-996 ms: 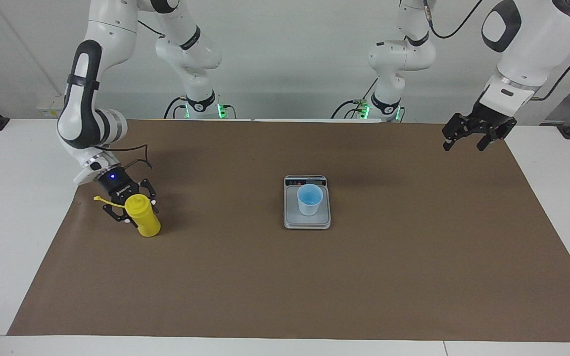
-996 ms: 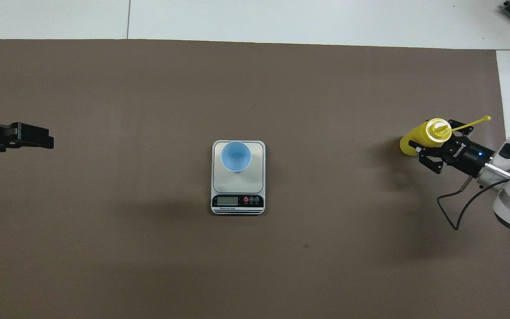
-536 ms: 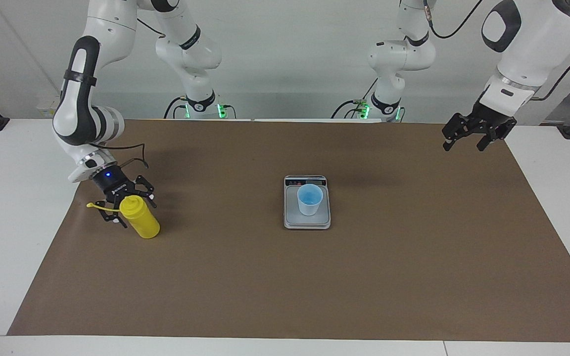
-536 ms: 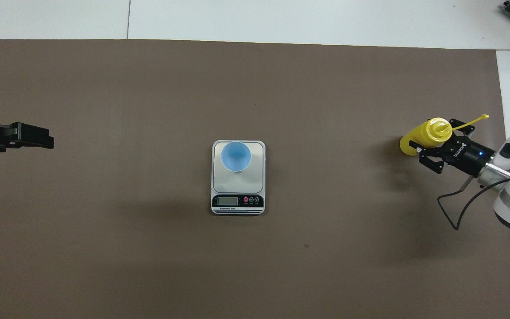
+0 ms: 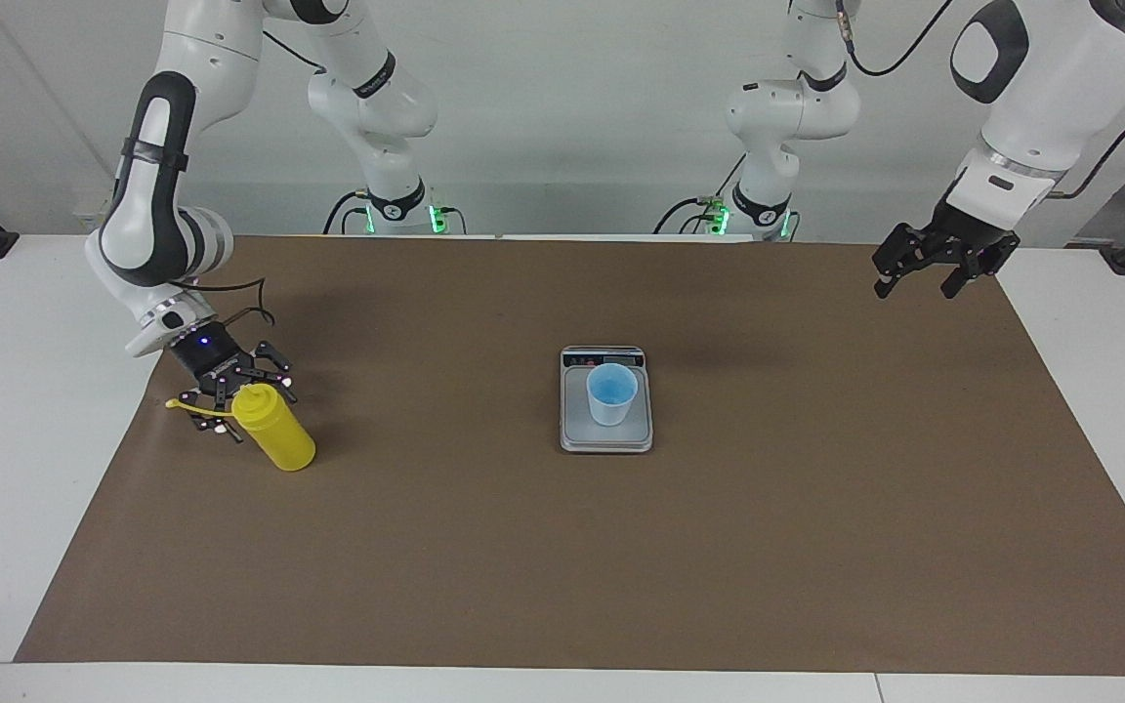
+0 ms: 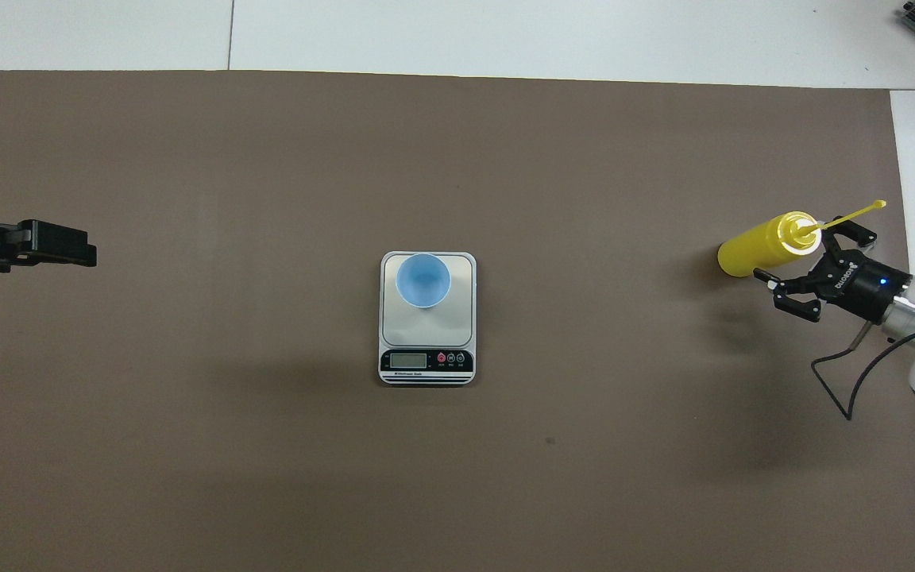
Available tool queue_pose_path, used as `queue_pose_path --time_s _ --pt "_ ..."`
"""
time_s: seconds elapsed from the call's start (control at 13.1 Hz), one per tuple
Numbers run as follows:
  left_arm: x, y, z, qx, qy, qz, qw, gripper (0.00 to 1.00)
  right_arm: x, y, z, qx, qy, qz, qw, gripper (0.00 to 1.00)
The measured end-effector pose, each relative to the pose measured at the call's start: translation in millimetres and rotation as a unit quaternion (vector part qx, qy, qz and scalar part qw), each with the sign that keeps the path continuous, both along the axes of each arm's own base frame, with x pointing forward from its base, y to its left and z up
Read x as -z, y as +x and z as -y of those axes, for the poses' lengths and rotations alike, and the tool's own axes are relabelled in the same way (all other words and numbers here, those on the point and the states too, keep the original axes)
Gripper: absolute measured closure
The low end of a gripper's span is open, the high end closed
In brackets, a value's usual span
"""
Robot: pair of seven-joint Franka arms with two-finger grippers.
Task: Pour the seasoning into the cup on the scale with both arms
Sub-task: 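Open the right gripper and pull it back from the bottle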
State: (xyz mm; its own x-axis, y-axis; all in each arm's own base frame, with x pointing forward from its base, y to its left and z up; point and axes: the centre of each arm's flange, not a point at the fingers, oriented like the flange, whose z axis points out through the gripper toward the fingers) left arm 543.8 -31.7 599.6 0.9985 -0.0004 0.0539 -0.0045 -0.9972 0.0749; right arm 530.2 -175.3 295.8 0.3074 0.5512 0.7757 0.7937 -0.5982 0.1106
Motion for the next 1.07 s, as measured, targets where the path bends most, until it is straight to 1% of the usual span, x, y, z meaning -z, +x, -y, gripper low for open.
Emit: queue_pose_path --time_s 0.23,0.69,0.84,1.07 --pt "0.0 0.0 0.0 0.000 0.000 0.000 1.000 0.00 1.2 -3.2 4.9 -0.014 -0.021 -0.010 1.000 0.00" --pt "0.0 0.0 0.0 0.000 0.000 0.000 1.000 0.00 -17.8 -11.5 22.5 -0.027 -0.062 -0.047 0.997 0.00" --pt "0.0 0.0 0.0 0.000 0.000 0.000 1.000 0.00 -27.4 -13.4 27.2 -0.026 -0.073 -0.058 0.995 0.00" --pt "0.0 0.0 0.0 0.000 0.000 0.000 1.000 0.00 -54.4 -15.0 28.1 -0.023 -0.100 -0.085 0.991 0.00"
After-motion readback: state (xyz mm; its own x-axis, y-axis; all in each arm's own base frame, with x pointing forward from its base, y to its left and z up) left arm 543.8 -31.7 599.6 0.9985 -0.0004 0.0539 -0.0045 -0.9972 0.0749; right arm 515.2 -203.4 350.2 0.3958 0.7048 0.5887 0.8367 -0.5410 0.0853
